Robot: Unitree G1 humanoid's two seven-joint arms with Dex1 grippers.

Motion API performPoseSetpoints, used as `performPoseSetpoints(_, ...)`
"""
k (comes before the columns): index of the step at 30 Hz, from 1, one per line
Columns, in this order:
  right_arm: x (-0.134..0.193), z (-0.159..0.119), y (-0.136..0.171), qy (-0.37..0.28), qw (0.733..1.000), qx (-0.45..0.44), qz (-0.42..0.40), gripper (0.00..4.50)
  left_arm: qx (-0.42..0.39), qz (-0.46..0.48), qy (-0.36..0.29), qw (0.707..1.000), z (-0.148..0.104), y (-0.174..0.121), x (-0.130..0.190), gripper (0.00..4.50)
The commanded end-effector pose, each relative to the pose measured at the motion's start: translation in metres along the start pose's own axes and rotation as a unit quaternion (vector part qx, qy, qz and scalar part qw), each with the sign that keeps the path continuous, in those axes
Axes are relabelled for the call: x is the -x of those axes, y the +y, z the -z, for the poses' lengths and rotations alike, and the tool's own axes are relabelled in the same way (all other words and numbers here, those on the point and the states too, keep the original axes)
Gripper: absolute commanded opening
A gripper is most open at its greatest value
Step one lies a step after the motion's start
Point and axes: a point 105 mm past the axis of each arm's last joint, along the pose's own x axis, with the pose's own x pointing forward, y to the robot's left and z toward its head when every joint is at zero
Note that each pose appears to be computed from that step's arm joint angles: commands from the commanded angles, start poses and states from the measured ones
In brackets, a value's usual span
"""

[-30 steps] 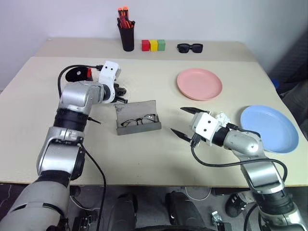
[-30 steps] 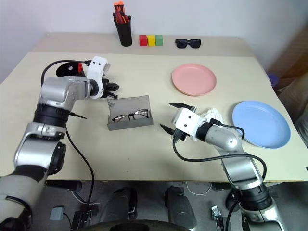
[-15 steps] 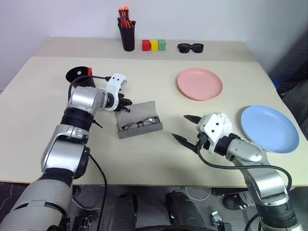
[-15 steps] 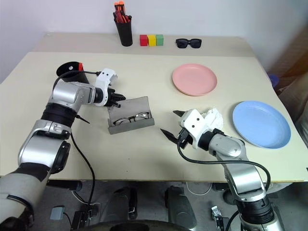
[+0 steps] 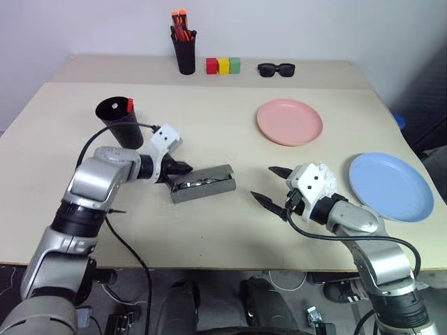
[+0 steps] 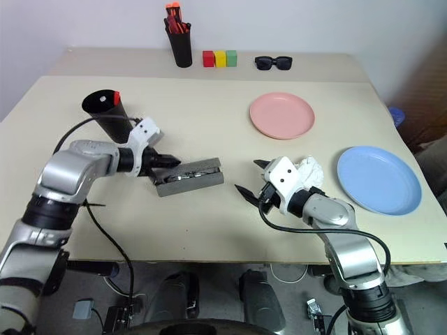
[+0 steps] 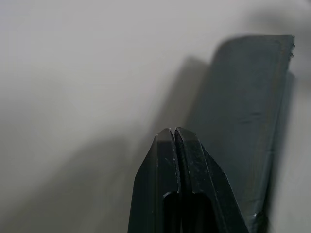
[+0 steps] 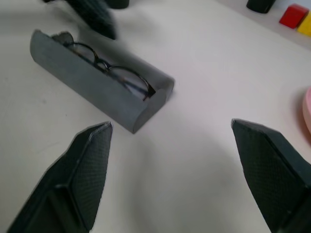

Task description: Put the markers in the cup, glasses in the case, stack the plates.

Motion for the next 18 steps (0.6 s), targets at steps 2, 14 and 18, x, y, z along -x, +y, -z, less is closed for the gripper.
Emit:
performPoseSetpoints(2,-0.003,-0.012,-0.012,-0.018,1.000,0.009,0.022,3.96,-0.068,0.030,-0.060,0.995,-0.012,-0.024,0.008,0.03)
performPoseSetpoints(14,-0.062,0.003,-0.117,0.097,0.943,0.237,0.210,3.96,-0.101,-0.022,-0.246,0.964,-0.018,-0.048,0.027,0.03)
performPoseSetpoints(18,-0.082,0.018,-0.129,0.130,0.925,0.292,0.203,3.96,-0.089,-0.032,-0.267,0.959,-0.022,-0.054,0.028,0.03)
